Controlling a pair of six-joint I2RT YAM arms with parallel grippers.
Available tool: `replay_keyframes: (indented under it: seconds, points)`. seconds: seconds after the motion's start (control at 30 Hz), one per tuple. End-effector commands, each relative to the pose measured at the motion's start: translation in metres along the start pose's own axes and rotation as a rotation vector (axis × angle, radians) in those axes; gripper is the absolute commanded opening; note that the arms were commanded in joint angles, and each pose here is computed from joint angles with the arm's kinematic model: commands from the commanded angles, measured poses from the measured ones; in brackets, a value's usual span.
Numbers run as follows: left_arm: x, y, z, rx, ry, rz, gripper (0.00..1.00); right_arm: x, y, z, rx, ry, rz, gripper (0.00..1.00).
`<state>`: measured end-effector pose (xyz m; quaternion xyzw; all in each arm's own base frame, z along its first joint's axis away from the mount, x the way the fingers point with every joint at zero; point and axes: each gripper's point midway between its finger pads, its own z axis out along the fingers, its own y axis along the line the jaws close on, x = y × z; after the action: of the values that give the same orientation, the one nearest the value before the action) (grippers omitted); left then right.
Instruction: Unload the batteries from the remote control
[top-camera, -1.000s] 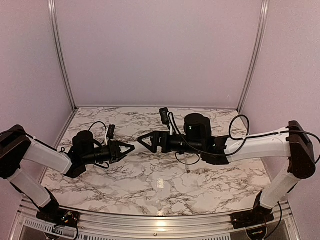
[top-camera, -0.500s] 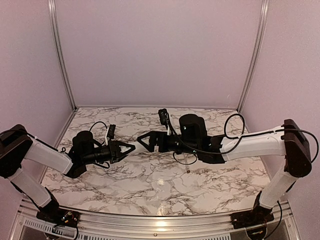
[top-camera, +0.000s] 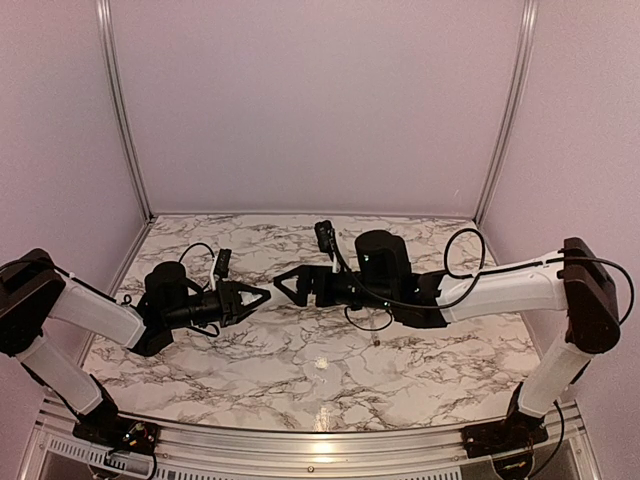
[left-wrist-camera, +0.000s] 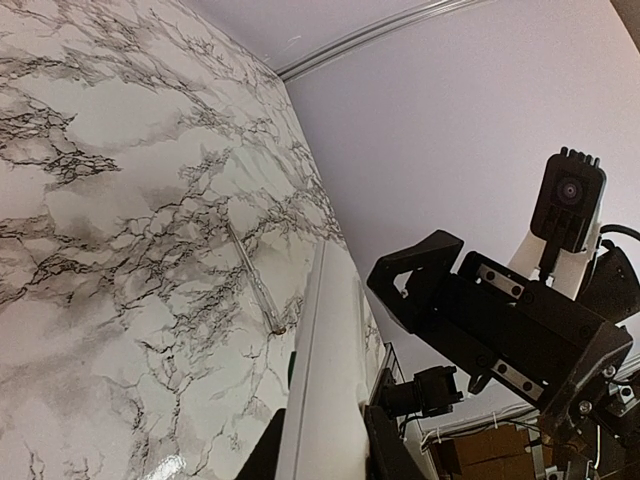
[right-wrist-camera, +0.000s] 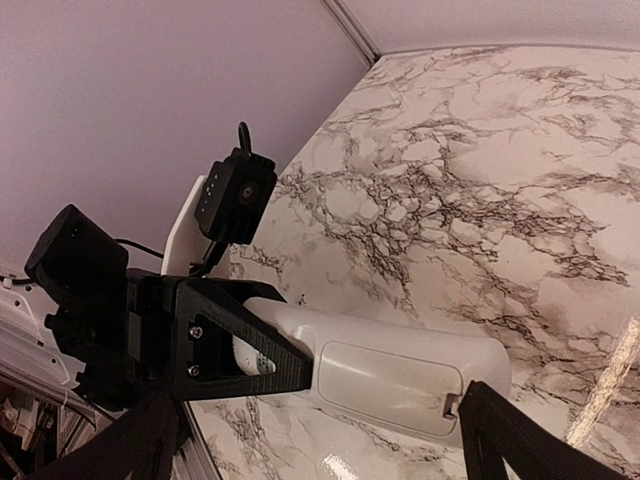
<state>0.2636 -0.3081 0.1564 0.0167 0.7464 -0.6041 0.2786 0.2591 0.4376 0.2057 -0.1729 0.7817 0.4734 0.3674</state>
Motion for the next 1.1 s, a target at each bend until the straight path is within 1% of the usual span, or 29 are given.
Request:
replay_keyframes:
  seconds: [0.0,1.07]
  points:
    - [-0.003,-0.01,-0.002,0.041,-0.009,0.029,0.0,-0.002,0.008,0.007,-0.015,0.007,-0.007,0.96]
    - [-0.005,-0.015,-0.005,0.043,-0.018,0.056,0.0,0.01,0.002,0.014,-0.012,0.048,0.001,0.96]
